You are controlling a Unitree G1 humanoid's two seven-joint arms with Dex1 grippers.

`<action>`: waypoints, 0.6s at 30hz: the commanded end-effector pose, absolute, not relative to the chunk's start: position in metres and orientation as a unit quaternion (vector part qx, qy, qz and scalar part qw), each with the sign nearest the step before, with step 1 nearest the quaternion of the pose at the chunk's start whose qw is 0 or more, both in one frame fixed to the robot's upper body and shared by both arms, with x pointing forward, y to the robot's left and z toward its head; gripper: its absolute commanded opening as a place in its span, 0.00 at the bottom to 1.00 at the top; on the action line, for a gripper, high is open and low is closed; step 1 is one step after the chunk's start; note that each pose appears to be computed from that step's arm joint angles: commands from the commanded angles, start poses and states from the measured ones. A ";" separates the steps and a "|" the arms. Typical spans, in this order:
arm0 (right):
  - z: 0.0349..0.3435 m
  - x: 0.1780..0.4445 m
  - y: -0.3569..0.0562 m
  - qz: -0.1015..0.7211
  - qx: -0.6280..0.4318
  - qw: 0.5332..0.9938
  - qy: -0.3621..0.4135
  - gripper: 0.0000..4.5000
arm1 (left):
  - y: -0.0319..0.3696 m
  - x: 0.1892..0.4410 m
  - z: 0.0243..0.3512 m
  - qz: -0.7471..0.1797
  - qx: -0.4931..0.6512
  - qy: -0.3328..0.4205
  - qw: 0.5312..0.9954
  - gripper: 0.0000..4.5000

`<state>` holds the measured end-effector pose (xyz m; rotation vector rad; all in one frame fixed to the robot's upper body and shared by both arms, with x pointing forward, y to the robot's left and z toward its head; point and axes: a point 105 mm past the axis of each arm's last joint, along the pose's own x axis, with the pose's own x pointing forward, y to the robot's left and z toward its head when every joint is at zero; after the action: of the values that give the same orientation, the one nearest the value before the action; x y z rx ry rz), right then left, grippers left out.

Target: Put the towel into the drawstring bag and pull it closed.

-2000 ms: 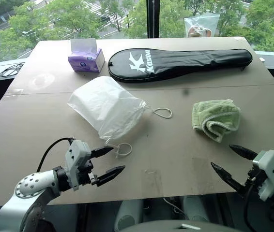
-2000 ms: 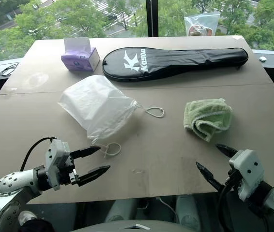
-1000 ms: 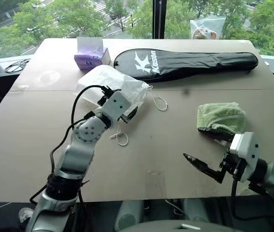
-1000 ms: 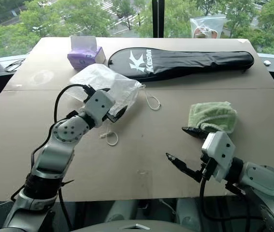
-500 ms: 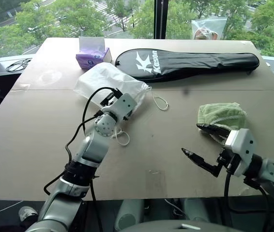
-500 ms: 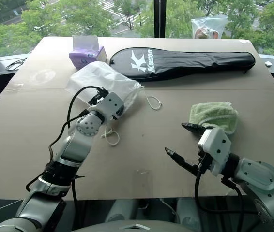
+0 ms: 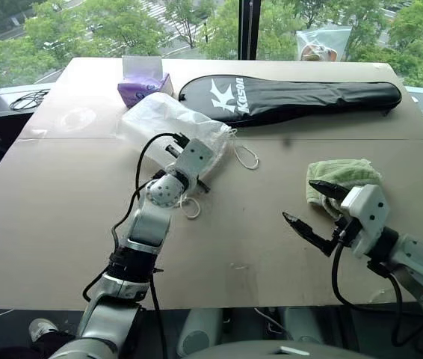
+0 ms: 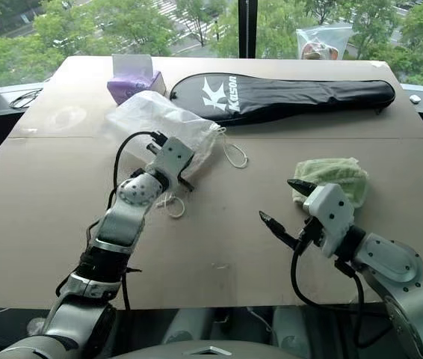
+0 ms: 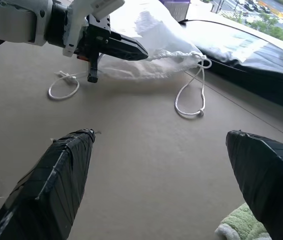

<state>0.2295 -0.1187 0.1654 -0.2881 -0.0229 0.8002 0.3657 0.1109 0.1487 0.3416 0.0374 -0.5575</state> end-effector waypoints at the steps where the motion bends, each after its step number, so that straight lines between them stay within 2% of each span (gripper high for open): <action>1: 0.172 0.227 -0.117 0.386 -0.129 0.913 -0.024 1.00 | 0.119 0.330 0.173 -0.383 0.075 0.031 0.920 0.01; 8: 0.173 0.218 -0.108 0.411 -0.115 0.904 -0.021 1.00 | 0.161 0.296 0.162 -0.416 0.121 0.098 0.896 0.01; 13: 0.174 0.210 -0.105 0.439 -0.108 0.892 -0.019 1.00 | 0.196 0.292 0.158 -0.388 -0.007 0.166 0.907 0.01; 15: 0.173 0.210 -0.106 0.442 -0.104 0.891 -0.015 1.00 | 0.201 0.291 0.156 -0.383 0.015 0.170 0.908 0.12; 16: 0.173 0.210 -0.107 0.442 -0.105 0.891 -0.015 1.00 | 0.202 0.294 0.155 -0.374 0.065 0.156 0.912 0.18; 18: 0.174 0.213 -0.109 0.431 -0.115 0.895 -0.022 1.00 | 0.204 0.301 0.156 -0.338 0.173 0.111 0.918 0.38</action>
<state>0.2138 -0.1077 0.1636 -0.2056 0.0098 0.9043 0.2973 0.2071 0.1455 0.1907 0.3299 -0.7246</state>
